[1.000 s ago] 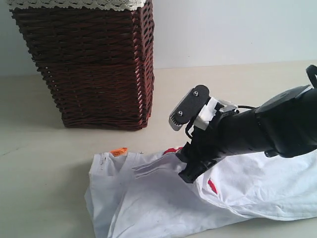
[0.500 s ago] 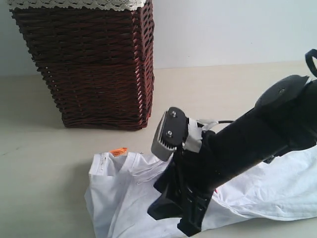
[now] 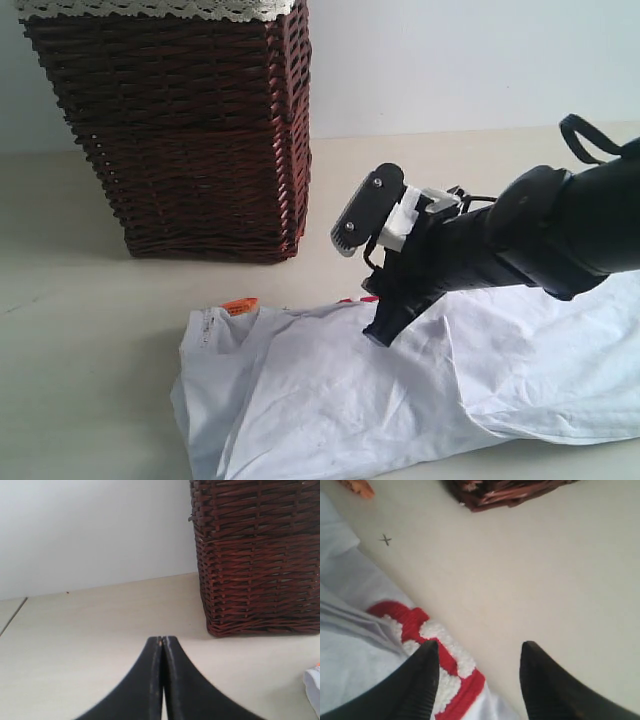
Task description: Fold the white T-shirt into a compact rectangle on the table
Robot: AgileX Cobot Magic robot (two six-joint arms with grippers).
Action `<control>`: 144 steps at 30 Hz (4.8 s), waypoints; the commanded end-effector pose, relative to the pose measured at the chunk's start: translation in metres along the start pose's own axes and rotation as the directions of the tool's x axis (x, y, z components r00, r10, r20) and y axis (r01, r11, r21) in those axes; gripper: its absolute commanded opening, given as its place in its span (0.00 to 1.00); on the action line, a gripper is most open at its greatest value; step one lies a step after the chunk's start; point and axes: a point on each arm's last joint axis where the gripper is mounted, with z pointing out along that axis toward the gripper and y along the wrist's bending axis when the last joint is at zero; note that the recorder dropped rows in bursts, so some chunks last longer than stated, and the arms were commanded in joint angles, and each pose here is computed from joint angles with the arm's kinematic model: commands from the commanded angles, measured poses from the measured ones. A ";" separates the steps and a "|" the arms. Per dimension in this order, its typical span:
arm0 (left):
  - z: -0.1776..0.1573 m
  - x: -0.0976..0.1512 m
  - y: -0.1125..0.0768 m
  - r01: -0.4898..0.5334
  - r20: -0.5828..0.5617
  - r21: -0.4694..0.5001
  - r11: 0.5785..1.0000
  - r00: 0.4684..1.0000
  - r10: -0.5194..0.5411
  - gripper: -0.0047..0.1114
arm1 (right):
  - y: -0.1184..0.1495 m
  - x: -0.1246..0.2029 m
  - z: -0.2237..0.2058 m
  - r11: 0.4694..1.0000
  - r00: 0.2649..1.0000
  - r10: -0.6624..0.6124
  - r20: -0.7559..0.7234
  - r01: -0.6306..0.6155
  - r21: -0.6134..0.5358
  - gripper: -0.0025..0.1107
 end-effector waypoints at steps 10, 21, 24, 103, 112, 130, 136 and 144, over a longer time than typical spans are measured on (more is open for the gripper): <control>0.000 0.001 0.000 0.003 0.005 -0.005 1.000 1.000 -0.003 0.04 | -0.006 -0.018 -0.030 0.994 0.990 0.105 0.095 -0.105 -0.010 0.21; 0.000 0.001 0.000 0.003 0.005 -0.005 1.000 1.000 -0.003 0.04 | -0.100 -0.030 -0.218 0.547 0.682 0.200 0.704 -0.674 0.497 0.03; 0.000 0.001 0.000 0.003 0.005 -0.005 1.000 1.000 -0.003 0.04 | -0.105 -0.016 -0.279 0.384 0.574 0.102 0.813 -0.776 0.500 0.03; 0.000 0.001 0.000 0.003 0.002 -0.004 1.000 1.000 -0.003 0.04 | 0.063 0.176 -0.218 0.680 0.697 0.396 0.598 -0.660 0.319 0.02; 0.000 0.001 0.001 -0.014 0.001 -0.010 1.000 1.000 0.014 0.04 | 0.063 0.176 -0.218 0.680 0.696 0.397 0.599 -0.661 0.318 0.02; 0.142 -0.024 -0.020 0.197 -0.737 0.356 0.913 0.660 0.145 0.04 | 0.063 0.176 -0.218 0.680 0.696 0.397 0.599 -0.661 0.318 0.02; 0.153 -0.018 -0.030 0.209 -0.695 0.495 0.843 0.678 0.240 0.04 | 0.063 0.176 -0.218 0.680 0.696 0.397 0.599 -0.661 0.318 0.02; 0.167 -0.030 -0.046 0.304 -0.589 0.580 0.756 0.798 0.131 0.04 | 0.063 0.176 -0.218 0.680 0.696 0.397 0.599 -0.661 0.318 0.02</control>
